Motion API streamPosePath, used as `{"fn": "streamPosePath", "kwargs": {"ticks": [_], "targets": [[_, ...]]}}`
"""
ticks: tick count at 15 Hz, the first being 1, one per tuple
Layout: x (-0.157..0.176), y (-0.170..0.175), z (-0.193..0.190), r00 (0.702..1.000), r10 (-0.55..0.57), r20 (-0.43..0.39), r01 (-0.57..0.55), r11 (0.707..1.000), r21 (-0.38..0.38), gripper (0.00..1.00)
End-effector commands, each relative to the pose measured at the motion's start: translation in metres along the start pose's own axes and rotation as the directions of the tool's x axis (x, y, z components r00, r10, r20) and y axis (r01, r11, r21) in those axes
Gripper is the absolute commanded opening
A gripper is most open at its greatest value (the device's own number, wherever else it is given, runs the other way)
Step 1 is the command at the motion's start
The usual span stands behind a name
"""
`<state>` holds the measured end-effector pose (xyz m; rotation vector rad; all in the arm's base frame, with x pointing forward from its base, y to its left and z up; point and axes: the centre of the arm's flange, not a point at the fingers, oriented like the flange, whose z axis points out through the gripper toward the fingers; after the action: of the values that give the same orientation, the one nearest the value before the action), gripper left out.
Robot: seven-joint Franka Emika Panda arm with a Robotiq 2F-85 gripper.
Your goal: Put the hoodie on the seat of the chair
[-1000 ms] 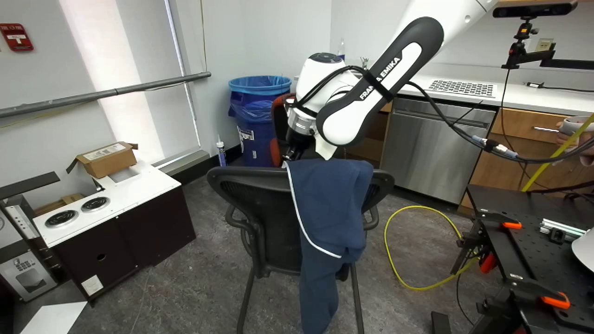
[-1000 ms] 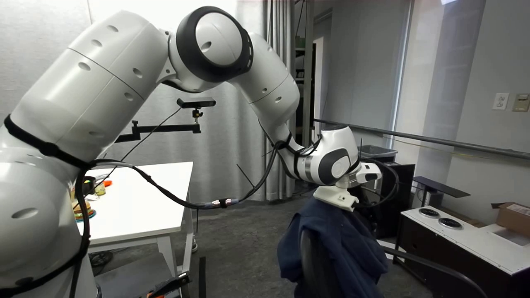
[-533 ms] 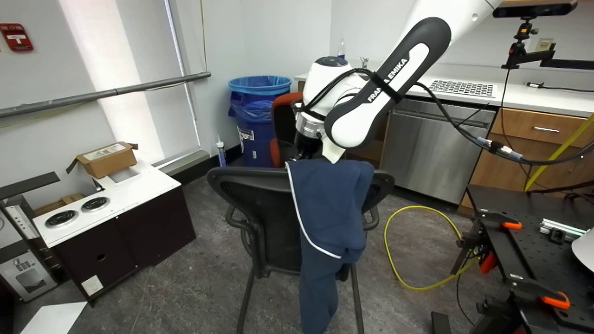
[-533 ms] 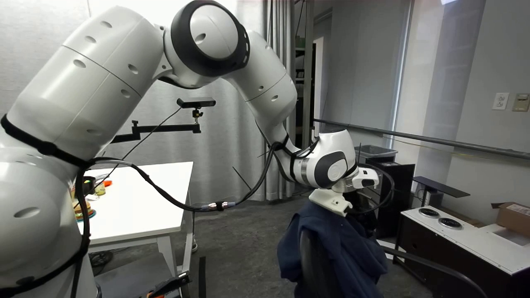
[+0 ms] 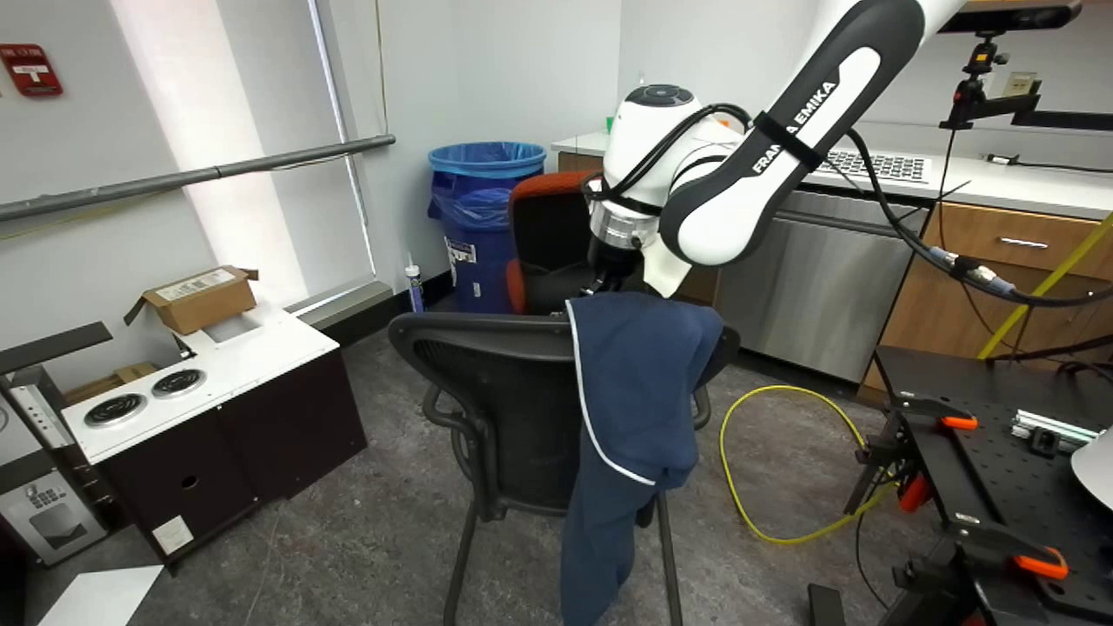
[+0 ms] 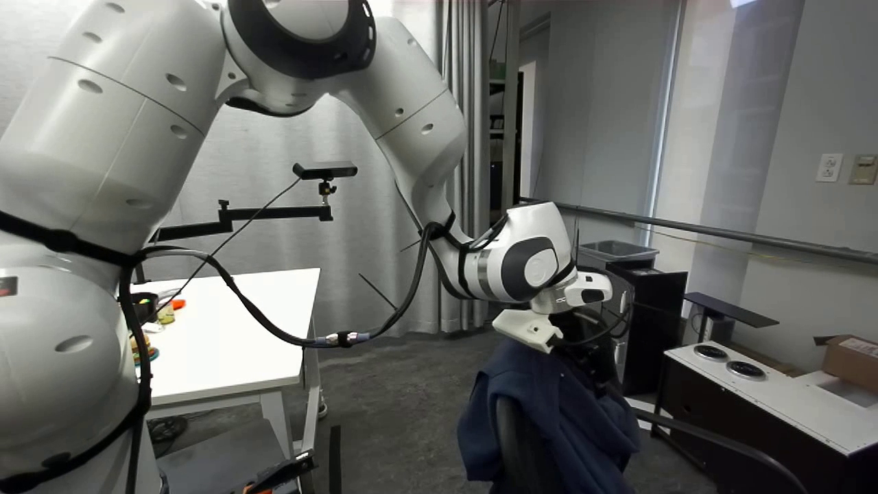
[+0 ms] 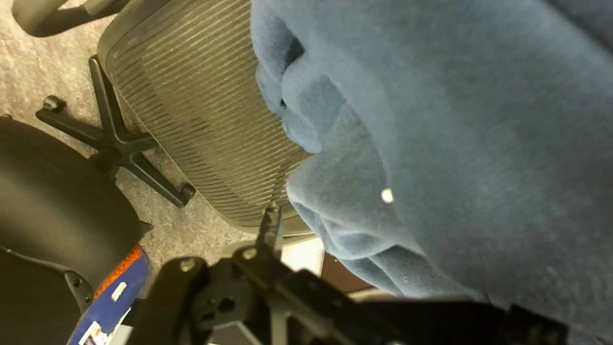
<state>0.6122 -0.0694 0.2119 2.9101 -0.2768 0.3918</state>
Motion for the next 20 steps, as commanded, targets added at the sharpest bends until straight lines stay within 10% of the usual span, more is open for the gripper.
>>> {"fn": "streamPosePath", "kwargs": {"ticks": [1, 10, 11, 13, 20], "targets": [[-0.049, -0.011, -0.029, 0.997, -0.008, 0.074, 0.009, 1.0, -0.013, 1.0], [-0.072, 0.003, -0.022, 0.992, 0.084, 0.098, -0.08, 0.996, -0.041, 1.0], [-0.074, 0.004, -0.019, 0.991, 0.093, 0.101, -0.09, 0.995, -0.041, 0.75], [-0.077, 0.004, -0.015, 0.988, 0.112, 0.109, -0.108, 0.993, -0.04, 0.94], [-0.09, 0.013, 0.002, 0.975, 0.178, 0.134, -0.171, 0.983, -0.061, 1.0]]}}
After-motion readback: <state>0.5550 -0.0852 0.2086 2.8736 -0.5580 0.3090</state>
